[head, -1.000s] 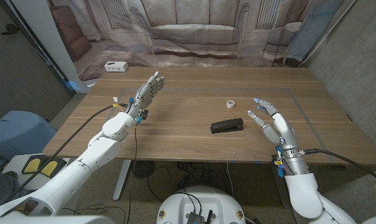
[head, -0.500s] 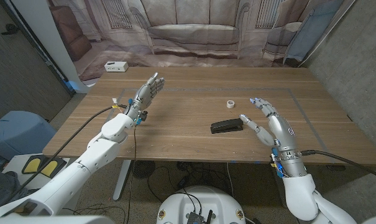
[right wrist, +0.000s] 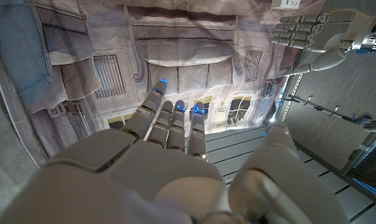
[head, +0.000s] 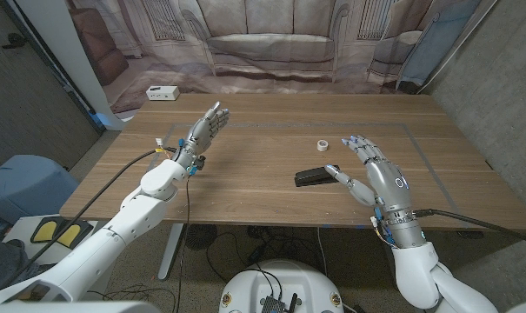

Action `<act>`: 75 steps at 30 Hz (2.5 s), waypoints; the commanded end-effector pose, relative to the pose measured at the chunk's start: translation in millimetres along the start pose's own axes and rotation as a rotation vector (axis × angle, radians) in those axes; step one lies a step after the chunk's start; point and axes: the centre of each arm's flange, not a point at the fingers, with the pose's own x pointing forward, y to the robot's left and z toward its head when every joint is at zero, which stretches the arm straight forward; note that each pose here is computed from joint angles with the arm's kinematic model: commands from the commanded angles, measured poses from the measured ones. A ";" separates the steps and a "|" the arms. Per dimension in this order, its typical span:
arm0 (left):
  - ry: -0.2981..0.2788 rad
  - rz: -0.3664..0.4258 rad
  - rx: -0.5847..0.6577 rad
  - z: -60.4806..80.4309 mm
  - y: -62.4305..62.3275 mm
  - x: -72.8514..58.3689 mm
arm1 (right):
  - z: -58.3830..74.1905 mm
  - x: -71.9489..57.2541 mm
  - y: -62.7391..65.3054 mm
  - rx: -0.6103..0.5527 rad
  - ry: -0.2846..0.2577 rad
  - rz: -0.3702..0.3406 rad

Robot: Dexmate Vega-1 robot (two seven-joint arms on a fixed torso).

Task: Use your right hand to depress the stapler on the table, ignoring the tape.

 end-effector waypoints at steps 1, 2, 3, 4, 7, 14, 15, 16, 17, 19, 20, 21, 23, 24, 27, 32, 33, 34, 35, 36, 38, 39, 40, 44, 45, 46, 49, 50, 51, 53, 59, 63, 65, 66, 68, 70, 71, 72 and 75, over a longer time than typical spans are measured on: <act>0.002 0.002 -0.007 -1.8 2.3 -1.4 | 8.3 9.3 3.7 -0.097 -0.017 0.077; 0.004 0.001 -0.008 -2.2 2.2 -1.4 | 8.2 10.3 4.3 -0.096 -0.011 0.093; 0.005 0.000 -0.009 -2.5 2.0 -1.3 | 8.1 10.8 4.6 -0.096 -0.007 0.104; 0.006 0.000 -0.009 -2.9 1.7 -1.2 | 8.0 11.3 4.8 -0.098 -0.002 0.118; 0.008 -0.002 -0.008 -3.5 0.7 -1.0 | 8.7 13.3 4.6 -0.110 0.009 0.154; 0.010 -0.003 -0.015 -5.4 -0.8 -1.0 | 8.2 16.6 4.1 -0.122 0.029 0.183; 0.009 -0.001 -0.017 -5.6 -0.7 -0.9 | 8.2 17.3 3.9 -0.126 0.031 0.188; 0.008 0.000 -0.018 -5.7 -0.5 -0.9 | 8.2 17.9 3.8 -0.128 0.035 0.193; 0.008 -0.001 -0.019 -5.8 -0.3 -0.8 | 8.4 18.7 3.9 -0.131 0.037 0.203; 0.009 -0.001 -0.020 -6.0 -0.2 -0.7 | 8.9 20.4 4.5 -0.136 0.040 0.223; 0.010 -0.003 -0.020 -6.2 -0.2 -0.6 | 8.9 21.5 5.0 -0.138 0.043 0.238; 0.011 -0.004 -0.020 -6.3 -0.2 -0.7 | 8.8 22.3 5.5 -0.137 0.046 0.249; 0.011 -0.004 -0.023 -6.6 -0.2 -0.8 | 8.6 23.6 6.1 -0.131 0.052 0.264; 0.011 -0.003 -0.024 -6.7 -0.1 -0.9 | 8.6 24.3 6.2 -0.131 0.055 0.271; 0.011 -0.002 -0.026 -6.4 0.3 -1.0 | 9.4 26.2 6.1 -0.137 0.062 0.283; 0.006 -0.004 -0.025 -4.8 0.3 -0.7 | 9.3 29.0 7.0 -0.139 0.076 0.299; 0.004 -0.004 -0.027 -4.8 -0.1 -0.8 | 9.1 29.4 7.5 -0.138 0.076 0.300; 0.002 -0.004 -0.029 -4.8 -0.5 -1.0 | 8.9 29.8 8.2 -0.138 0.078 0.302; 0.001 -0.004 -0.031 -5.0 -0.9 -1.3 | 8.5 30.4 9.0 -0.139 0.079 0.307; 0.000 -0.003 -0.033 -5.3 -1.2 -1.4 | 8.2 31.0 9.8 -0.139 0.081 0.310; -0.002 -0.002 -0.038 -5.7 -1.8 -1.3 | 7.8 32.6 11.0 -0.140 0.085 0.323; -0.002 -0.003 -0.038 -5.7 -2.1 -1.1 | 7.7 33.3 11.6 -0.138 0.085 0.325; -0.003 -0.002 -0.038 -5.8 -2.4 -0.6 | 7.3 34.1 12.2 -0.134 0.086 0.330; -0.004 -0.006 -0.042 -6.6 -4.1 2.3 | 4.5 37.6 15.1 -0.116 0.097 0.355; -0.002 -0.006 -0.044 -7.0 -4.6 3.1 | 3.8 38.5 16.0 -0.113 0.098 0.361; 0.001 -0.006 -0.046 -7.2 -5.2 3.9 | 3.4 39.5 16.7 -0.113 0.099 0.366; 0.005 -0.007 -0.049 -6.8 -6.7 6.1 | 2.8 42.9 17.7 -0.126 0.099 0.374; 0.005 -0.005 -0.048 -6.1 -7.0 6.5 | 2.5 44.0 17.6 -0.132 0.095 0.372; 0.007 -0.003 -0.047 -5.5 -7.1 6.8 | 2.3 45.2 17.6 -0.137 0.090 0.371; 0.010 0.001 -0.043 -4.3 -7.3 6.8 | 1.9 47.0 18.1 -0.148 0.081 0.373; 0.017 0.034 -0.003 5.5 -6.5 -2.8 | -3.1 52.7 22.1 -0.156 0.062 0.399; 0.015 0.042 0.007 8.8 -5.1 -1.0 | -5.2 55.4 24.1 -0.188 0.068 0.445; 0.010 0.036 -0.001 7.8 -5.9 2.2 | -6.6 55.1 24.7 -0.184 0.068 0.442; 0.010 0.034 -0.009 6.6 -6.7 3.6 | -7.4 55.0 25.4 -0.183 0.070 0.445; 0.013 0.026 -0.030 3.7 -8.7 6.2 | -8.0 54.4 26.4 -0.170 0.079 0.448; 0.017 0.015 -0.030 2.7 -9.1 8.5 | -6.8 53.4 26.9 -0.175 0.083 0.447; 0.020 0.010 -0.024 2.6 -8.7 9.9 | -6.2 52.6 27.2 -0.176 0.081 0.441; 0.022 0.002 -0.019 2.7 -8.1 11.5 | -5.9 51.8 27.7 -0.172 0.081 0.436; 0.019 -0.010 -0.010 3.0 -6.6 14.3 | -5.6 50.3 31.1 -0.162 0.083 0.441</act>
